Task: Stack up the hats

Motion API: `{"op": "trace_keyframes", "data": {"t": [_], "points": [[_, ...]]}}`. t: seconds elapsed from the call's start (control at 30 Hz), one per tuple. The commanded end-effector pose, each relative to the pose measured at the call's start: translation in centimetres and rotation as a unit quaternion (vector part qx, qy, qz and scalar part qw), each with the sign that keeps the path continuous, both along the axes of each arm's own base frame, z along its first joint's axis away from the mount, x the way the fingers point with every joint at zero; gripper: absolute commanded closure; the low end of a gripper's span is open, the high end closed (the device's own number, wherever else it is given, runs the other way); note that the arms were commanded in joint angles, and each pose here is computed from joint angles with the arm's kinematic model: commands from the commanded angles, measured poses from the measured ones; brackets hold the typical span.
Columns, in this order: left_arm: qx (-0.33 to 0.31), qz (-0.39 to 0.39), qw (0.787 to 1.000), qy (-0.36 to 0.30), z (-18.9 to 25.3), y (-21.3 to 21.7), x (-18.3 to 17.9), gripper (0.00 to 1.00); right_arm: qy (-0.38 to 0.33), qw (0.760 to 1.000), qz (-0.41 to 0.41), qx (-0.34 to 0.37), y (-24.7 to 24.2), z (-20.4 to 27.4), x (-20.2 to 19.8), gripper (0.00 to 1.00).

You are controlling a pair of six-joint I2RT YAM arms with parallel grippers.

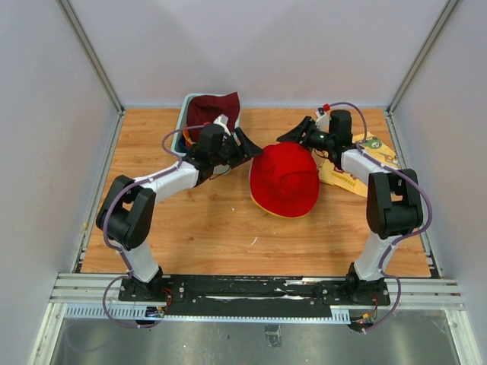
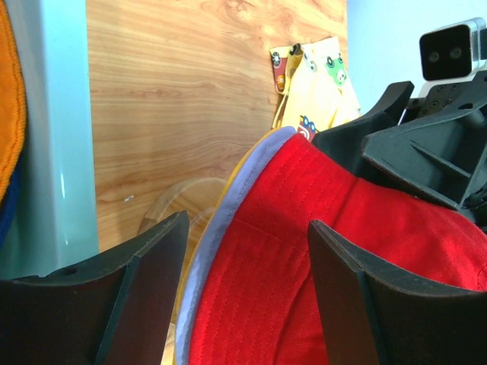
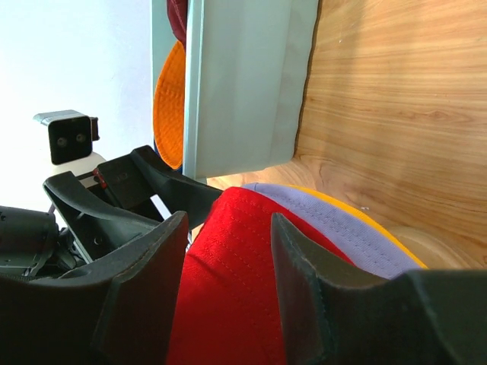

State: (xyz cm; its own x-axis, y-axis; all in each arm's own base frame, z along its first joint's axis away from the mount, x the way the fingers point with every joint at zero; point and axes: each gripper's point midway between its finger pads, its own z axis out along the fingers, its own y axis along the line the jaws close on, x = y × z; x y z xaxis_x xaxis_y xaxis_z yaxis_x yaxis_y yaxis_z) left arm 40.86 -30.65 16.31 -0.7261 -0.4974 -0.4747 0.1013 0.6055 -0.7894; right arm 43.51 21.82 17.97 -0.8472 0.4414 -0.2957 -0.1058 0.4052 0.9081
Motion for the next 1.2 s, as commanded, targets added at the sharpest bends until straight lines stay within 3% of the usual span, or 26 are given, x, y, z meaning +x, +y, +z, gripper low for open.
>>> {"op": "trace_keyframes", "data": {"t": [0.0,0.37,0.63,0.9,1.17], "points": [[0.006,0.018,1.000,-0.023,2.2,1.2,0.8,0.31,0.008,1.000,0.014,-0.011,0.9,-1.4,-0.5,0.51],[-0.005,0.056,0.996,-0.070,7.5,3.3,2.3,0.30,-0.046,0.999,-0.008,-0.019,-0.2,4.1,3.1,0.50],[0.027,0.159,0.980,-0.116,12.5,9.1,3.6,0.26,-0.060,0.996,-0.057,-0.027,-3.1,6.4,5.4,0.47],[0.075,0.261,0.959,-0.077,11.3,16.9,6.3,0.26,-0.060,0.993,-0.093,-0.050,-4.7,6.1,6.1,0.47],[0.199,0.317,0.926,-0.045,8.4,20.8,11.0,0.28,-0.064,0.992,-0.105,-0.042,-4.7,5.9,6.0,0.47]]}}
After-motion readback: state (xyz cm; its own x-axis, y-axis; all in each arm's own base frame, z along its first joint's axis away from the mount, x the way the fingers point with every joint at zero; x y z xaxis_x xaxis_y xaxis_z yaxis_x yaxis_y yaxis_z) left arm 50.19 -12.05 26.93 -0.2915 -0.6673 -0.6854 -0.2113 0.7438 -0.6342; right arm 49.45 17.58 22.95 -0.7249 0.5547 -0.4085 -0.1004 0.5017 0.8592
